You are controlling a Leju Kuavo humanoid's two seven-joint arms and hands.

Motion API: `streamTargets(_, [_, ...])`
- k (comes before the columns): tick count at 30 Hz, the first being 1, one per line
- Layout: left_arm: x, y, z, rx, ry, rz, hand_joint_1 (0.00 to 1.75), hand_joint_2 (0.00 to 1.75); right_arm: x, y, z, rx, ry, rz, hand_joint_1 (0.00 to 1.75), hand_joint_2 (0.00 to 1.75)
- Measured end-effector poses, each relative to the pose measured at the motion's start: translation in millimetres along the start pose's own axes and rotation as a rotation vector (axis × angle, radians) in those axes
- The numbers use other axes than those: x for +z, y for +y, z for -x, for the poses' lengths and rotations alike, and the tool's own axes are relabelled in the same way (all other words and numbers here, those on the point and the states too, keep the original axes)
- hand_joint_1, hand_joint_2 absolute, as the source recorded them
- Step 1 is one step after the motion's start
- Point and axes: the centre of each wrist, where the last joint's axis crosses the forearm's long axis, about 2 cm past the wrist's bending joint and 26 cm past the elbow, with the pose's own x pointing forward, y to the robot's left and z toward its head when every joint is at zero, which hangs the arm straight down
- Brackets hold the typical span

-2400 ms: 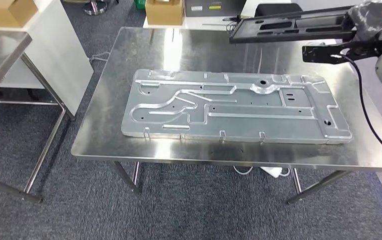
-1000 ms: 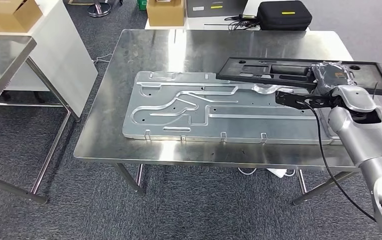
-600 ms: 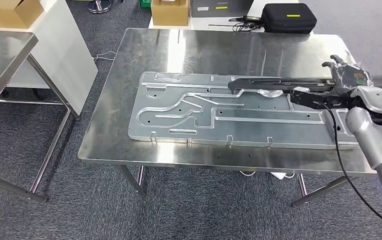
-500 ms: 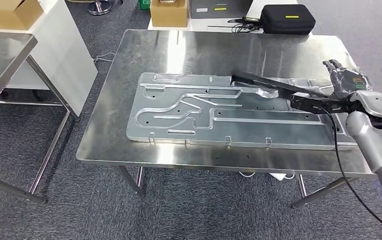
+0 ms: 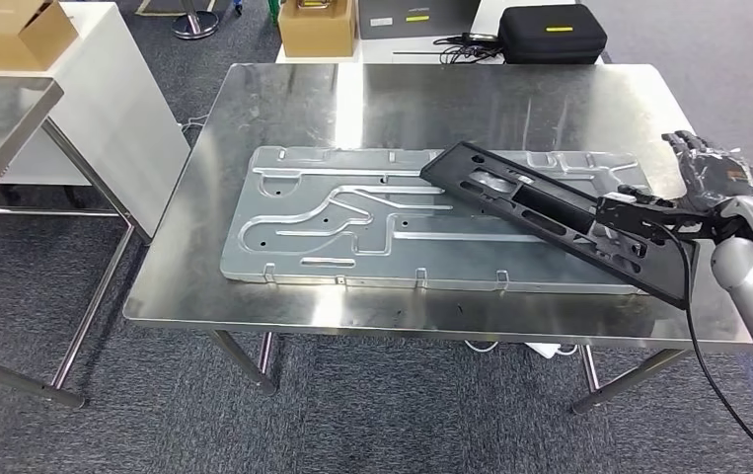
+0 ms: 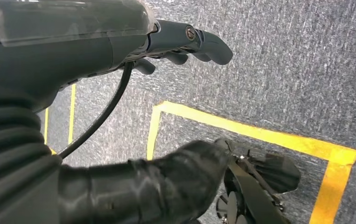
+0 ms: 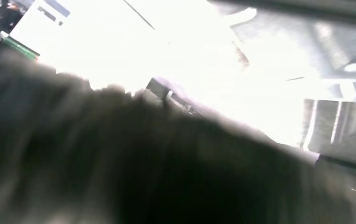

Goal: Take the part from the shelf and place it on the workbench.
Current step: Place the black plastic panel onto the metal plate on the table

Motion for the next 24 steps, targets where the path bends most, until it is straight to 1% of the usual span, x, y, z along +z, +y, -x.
streamTargets(7, [-0.7, 0.3, -1.4, 0.006, -0.01, 0.005, 0.0, 0.0, 7.4, -8.2, 14.6, -0.001, 0.022, 0.007, 0.0, 0.0])
streamTargets(13, [-0.1, -1.1, -0.8, 0.005, -0.008, 0.02, 0.0, 0.0, 16.4, -19.0, 34.4, 0.007, 0.054, -0.015, 0.0, 0.0])
streamTargets(19, [0.1, -2.6, -1.5, 0.003, -0.008, 0.031, 0.0, 0.0, 22.9, -46.6, 48.6, 0.041, 0.07, 0.001, 0.0, 0.0])
streamTargets(24, [0.5, -2.7, -0.5, 0.004, -0.003, 0.037, 0.0, 0.0, 23.9, -57.0, 50.9, 0.054, 0.07, 0.005, 0.0, 0.0])
